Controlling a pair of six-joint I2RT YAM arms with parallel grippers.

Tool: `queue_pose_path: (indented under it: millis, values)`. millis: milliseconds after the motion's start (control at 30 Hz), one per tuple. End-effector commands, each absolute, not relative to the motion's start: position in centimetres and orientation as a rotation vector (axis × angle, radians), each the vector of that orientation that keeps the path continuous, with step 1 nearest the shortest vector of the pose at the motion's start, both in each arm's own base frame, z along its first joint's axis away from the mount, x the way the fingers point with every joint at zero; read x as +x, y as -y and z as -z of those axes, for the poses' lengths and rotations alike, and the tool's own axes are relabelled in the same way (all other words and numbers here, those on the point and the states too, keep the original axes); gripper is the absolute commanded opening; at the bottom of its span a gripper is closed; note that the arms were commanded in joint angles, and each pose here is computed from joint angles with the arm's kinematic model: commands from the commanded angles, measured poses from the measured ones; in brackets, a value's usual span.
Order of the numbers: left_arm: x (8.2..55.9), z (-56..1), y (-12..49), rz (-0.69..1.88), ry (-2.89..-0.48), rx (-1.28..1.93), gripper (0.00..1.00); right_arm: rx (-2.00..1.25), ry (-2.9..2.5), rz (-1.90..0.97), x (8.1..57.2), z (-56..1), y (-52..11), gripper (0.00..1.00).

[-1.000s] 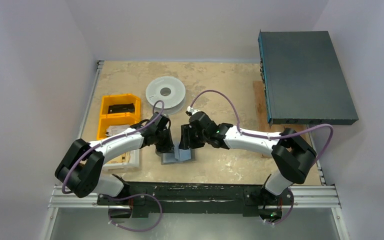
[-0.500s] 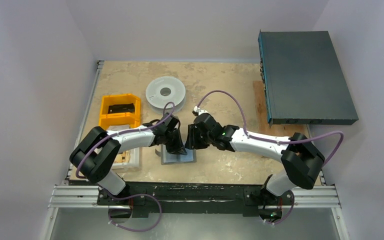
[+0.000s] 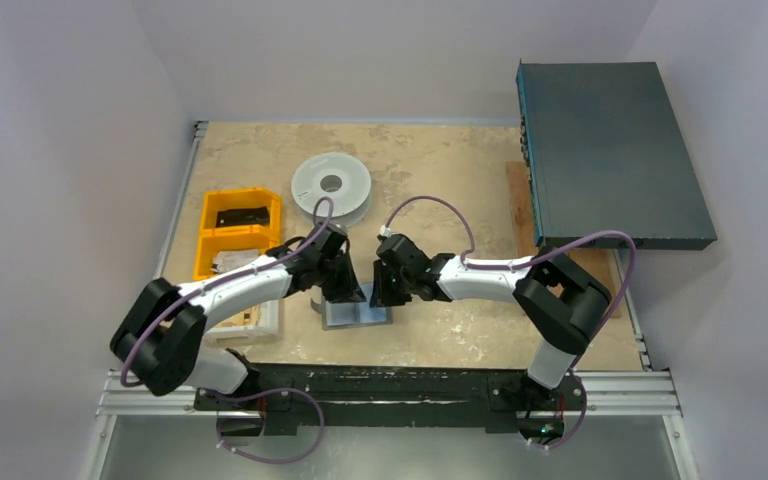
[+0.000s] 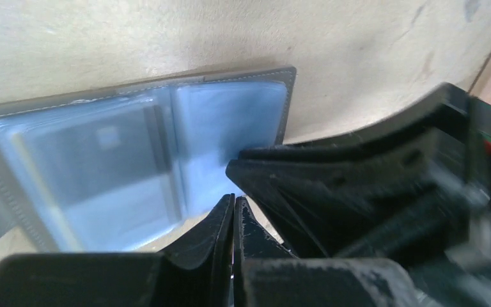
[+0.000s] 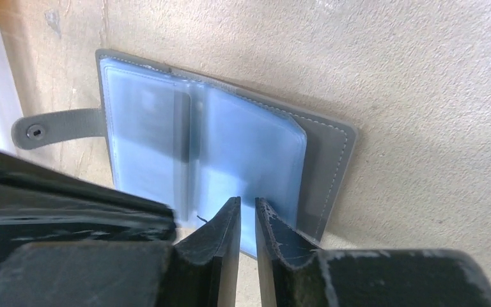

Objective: Take the credit cards out of the card holder
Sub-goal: Remove the credit card from the card holder.

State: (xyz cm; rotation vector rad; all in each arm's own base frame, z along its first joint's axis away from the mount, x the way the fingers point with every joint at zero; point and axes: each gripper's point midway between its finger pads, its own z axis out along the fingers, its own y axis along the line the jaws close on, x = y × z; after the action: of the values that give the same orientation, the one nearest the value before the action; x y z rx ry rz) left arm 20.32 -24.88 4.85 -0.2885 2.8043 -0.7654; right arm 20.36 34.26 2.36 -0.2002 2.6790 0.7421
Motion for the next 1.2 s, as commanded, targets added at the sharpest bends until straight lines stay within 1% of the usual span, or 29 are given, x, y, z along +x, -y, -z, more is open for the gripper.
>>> queue_pose_path:
  millis: [0,133,267,667,800,1000,1167]
  values:
    - [20.7,-5.9,21.1,0.652,-2.745,-0.296,0.04,-0.166,-2.673,-0.729,21.1,-1.9,-33.9,0.17]
    - [21.0,-5.3,18.1,0.569,-2.753,-0.335,0.06,-0.171,-2.664,-0.718,21.3,-2.2,-33.8,0.24]
    - [21.3,-4.5,17.0,0.533,-2.760,-0.346,0.06,-0.189,-2.649,-0.712,21.7,-2.9,-34.0,0.25]
    - [21.0,-1.6,17.8,0.552,-2.830,-0.363,0.03,-0.208,-2.644,-0.707,21.7,-3.0,-33.9,0.27]
    - [20.8,-1.0,18.8,0.571,-2.848,-0.355,0.03,-0.218,-2.631,-0.712,22.0,-3.4,-34.1,0.30]
    - [20.9,-0.8,20.1,0.606,-2.853,-0.359,0.03,-0.244,-2.601,-0.742,22.5,-4.5,-34.9,0.39]
    - [20.9,-0.6,20.5,0.614,-2.861,-0.362,0.02,-0.279,-2.589,-0.753,22.5,-5.0,-35.9,0.40]
